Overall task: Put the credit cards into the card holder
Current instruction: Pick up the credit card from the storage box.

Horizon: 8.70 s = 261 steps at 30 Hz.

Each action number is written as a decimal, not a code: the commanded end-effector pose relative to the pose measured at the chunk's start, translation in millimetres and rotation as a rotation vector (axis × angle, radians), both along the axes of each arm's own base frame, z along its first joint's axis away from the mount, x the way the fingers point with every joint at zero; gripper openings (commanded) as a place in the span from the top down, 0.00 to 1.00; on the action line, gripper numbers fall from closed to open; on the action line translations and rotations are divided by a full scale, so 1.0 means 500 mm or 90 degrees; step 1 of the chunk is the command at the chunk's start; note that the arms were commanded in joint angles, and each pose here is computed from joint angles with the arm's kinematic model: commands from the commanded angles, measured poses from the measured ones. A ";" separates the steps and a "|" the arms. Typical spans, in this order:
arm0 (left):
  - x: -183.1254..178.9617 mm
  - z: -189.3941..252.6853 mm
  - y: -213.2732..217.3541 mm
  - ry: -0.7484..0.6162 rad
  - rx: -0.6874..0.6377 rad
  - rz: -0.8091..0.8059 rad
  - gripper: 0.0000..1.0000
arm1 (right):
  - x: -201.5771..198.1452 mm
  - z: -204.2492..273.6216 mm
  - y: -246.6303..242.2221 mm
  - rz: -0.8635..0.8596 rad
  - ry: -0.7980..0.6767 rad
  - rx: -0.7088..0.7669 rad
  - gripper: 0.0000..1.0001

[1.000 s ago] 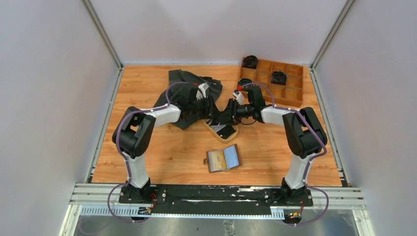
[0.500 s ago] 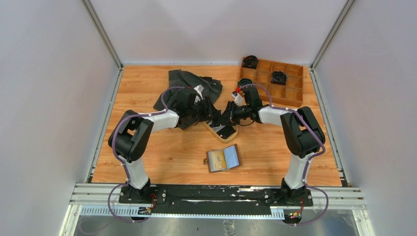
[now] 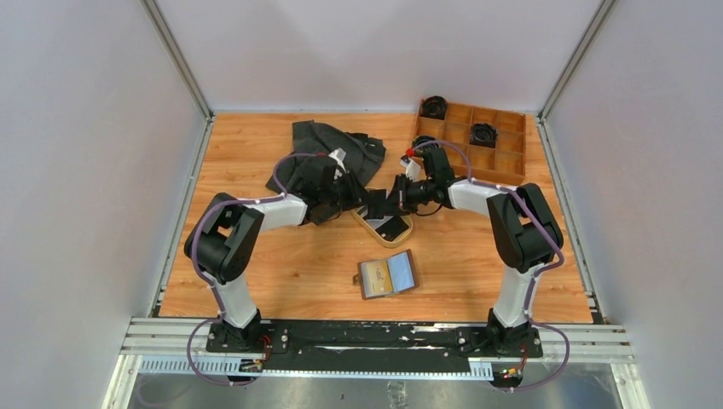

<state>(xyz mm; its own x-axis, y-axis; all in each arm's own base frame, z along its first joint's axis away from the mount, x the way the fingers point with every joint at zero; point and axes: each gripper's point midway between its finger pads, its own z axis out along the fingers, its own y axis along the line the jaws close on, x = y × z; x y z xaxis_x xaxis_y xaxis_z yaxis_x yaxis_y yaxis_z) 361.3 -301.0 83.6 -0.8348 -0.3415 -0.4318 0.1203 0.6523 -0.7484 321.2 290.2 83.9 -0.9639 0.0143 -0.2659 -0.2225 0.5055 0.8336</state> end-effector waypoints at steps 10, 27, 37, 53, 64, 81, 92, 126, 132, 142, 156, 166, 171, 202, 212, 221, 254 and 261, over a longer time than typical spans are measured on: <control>-0.033 0.146 0.010 -0.148 -0.059 -0.081 0.37 | 0.027 0.036 -0.042 0.059 -0.083 0.038 1.00; -0.165 0.245 0.019 -0.308 -0.134 -0.277 0.03 | -0.077 0.226 -0.034 0.328 -0.264 0.294 1.00; -0.194 0.324 0.003 -0.352 -0.342 -0.298 0.30 | -0.127 0.271 -0.025 0.393 -0.273 0.355 1.00; -0.184 0.300 -0.013 -0.292 -0.413 -0.317 0.99 | -0.136 0.266 -0.017 0.403 -0.260 0.362 1.00; -0.138 0.212 -0.005 -0.282 -0.165 -0.092 1.00 | -0.060 0.174 -0.018 0.279 -0.276 0.118 0.97; -0.163 0.273 -0.036 -0.283 -0.274 -0.123 1.00 | -0.101 0.226 -0.005 0.324 -0.253 0.212 0.43; -0.163 0.267 -0.019 -0.276 -0.283 -0.138 0.92 | -0.119 0.247 -0.001 0.361 -0.232 0.282 0.90; -0.164 0.244 0.000 -0.279 -0.216 -0.096 1.00 | -0.116 0.206 0.032 0.339 -0.270 0.162 0.71; -0.176 0.259 0.007 -0.279 -0.228 -0.142 0.64 | -0.131 0.233 0.019 0.364 -0.256 0.235 0.91; -0.221 0.300 0.001 -0.291 -0.285 -0.257 0.93 | -0.167 0.262 0.022 0.418 -0.232 0.322 0.97; -0.183 0.259 0.009 -0.275 -0.212 -0.157 1.00 | -0.112 0.208 0.023 0.332 -0.321 0.115 0.53; -0.189 0.265 0.008 -0.274 -0.219 -0.166 0.84 | -0.135 0.221 0.032 0.366 -0.292 0.180 0.92; -0.212 0.279 0.020 -0.280 -0.234 -0.217 0.48 | -0.164 0.270 0.013 0.408 -0.275 0.298 0.98; -0.213 0.284 0.018 -0.283 -0.252 -0.225 0.56 | -0.164 0.267 0.025 0.408 -0.267 0.282 1.00; -0.242 0.331 0.016 -0.299 -0.353 -0.287 1.00 | -0.172 0.279 0.020 0.422 -0.248 0.323 0.92; -0.238 0.297 0.023 -0.304 -0.285 -0.296 1.00 | -0.124 0.303 -0.037 0.351 -0.343 0.242 0.40; -0.222 0.285 0.018 -0.297 -0.269 -0.289 1.00 | -0.170 0.288 -0.014 0.383 -0.333 0.189 0.70; -0.217 0.284 0.017 -0.297 -0.268 -0.284 1.00 | -0.173 0.287 -0.011 0.386 -0.325 0.193 0.85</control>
<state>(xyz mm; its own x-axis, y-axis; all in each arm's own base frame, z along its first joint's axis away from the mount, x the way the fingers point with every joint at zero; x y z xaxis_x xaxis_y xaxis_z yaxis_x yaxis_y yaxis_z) 244.9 -291.8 218.4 -0.7229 -0.2149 -0.6567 0.6445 0.1331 -0.7529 234.2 284.4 219.0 -0.5985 -0.3270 -0.7313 -0.7621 -0.0489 0.6456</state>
